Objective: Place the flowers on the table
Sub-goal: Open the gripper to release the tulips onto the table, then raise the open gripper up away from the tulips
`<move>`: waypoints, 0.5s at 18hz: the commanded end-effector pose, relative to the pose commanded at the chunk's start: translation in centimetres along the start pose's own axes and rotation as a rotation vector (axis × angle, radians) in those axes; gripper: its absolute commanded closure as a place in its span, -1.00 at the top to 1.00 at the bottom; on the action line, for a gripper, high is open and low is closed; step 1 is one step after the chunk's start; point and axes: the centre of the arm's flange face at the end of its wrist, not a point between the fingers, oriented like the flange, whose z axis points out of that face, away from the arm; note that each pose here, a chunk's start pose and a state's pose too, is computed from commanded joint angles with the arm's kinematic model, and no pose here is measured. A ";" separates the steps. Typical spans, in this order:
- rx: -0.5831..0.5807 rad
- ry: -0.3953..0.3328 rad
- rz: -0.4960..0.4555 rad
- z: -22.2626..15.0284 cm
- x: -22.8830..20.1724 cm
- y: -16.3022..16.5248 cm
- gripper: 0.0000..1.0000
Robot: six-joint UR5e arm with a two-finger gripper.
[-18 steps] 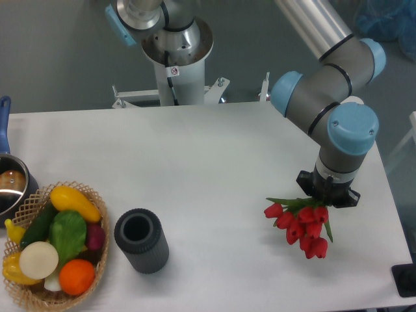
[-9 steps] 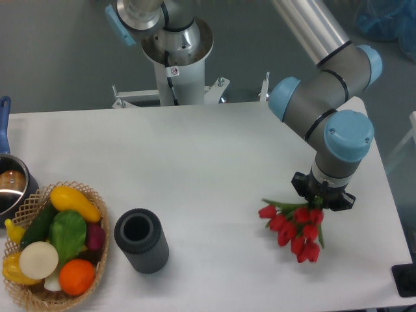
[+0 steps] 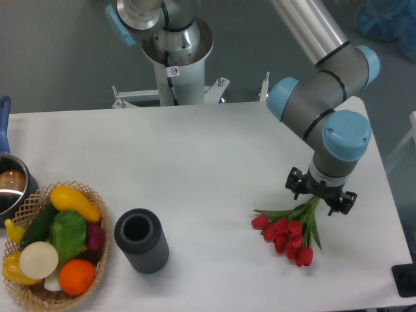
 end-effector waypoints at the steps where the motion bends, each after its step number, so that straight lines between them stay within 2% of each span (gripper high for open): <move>1: 0.006 -0.001 -0.002 -0.1 0.1 0.4 1.00; 4: 0.030 -0.025 -0.022 -1.4 -0.2 2.0 1.00; 6: 0.109 -0.035 -0.044 -3.4 -0.8 3.1 1.00; 9: 0.120 -0.051 0.010 -4.5 -1.0 3.9 1.00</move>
